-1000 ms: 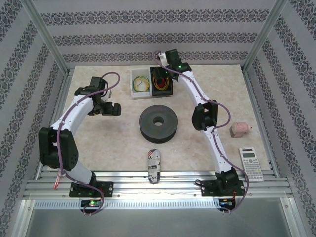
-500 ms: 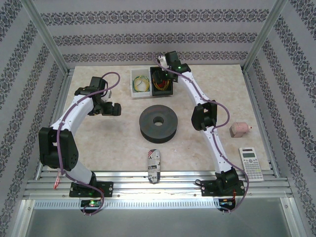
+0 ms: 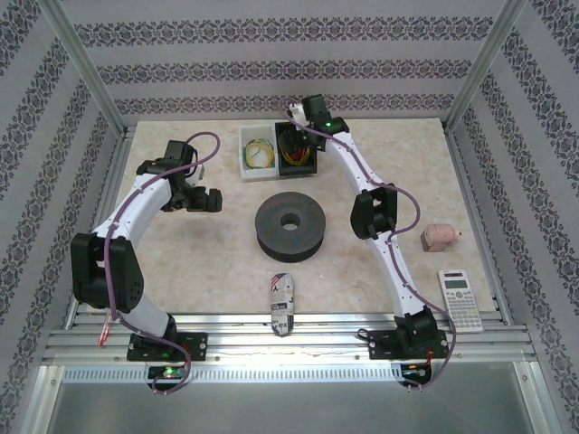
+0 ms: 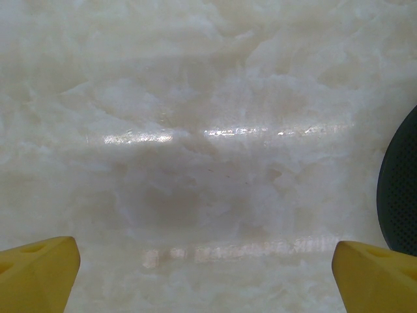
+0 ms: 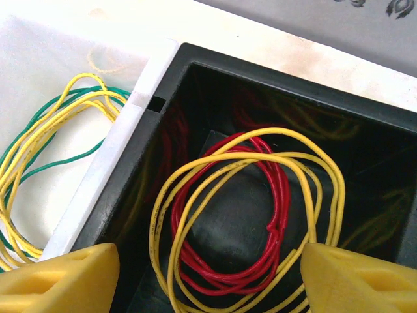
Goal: Wrap the cables
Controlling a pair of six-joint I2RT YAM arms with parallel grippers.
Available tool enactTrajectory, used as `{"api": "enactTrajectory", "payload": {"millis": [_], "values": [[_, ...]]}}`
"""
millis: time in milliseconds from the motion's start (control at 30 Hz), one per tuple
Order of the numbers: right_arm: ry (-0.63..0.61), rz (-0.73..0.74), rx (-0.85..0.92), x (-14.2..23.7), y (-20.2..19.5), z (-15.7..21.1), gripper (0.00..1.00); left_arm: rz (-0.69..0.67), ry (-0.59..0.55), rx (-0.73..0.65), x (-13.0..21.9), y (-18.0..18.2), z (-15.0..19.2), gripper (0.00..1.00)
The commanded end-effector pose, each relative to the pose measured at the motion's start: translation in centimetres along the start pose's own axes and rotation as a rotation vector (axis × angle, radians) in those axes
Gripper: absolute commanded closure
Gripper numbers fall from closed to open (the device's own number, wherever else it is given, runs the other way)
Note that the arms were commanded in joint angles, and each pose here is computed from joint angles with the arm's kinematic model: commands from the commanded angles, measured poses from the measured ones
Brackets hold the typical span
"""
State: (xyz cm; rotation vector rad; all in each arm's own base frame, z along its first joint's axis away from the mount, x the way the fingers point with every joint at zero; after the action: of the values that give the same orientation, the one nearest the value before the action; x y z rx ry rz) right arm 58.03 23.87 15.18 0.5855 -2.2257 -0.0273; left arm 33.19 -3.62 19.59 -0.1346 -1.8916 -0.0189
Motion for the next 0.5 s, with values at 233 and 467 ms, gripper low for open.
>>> {"api": "enactTrajectory", "payload": {"millis": [233,467], "values": [[0.062,-0.079,0.037,-1.4,1.8,1.7,0.25,0.009,0.039,-0.029,-0.3,-0.3,0.5,0.00],[0.006,0.019,0.066,-1.1,1.3,0.6,0.25,0.007,0.043,-0.032,-0.3,-0.3,0.5,0.00]]}}
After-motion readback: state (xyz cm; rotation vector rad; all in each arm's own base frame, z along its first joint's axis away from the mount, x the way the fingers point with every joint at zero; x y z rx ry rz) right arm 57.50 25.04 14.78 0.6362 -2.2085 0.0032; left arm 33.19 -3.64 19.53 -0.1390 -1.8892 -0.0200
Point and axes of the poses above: each hand's point on the last joint's axis, 136 mm out from that joint toward the fingers, its own x axis back along the fingers, its own y axis along the line the jaws close on, z = x × y, the point moved 7 cm from there along x, back along the fingers, and after that the axes turned 6 degrees about -x, right-handed, at the moved point
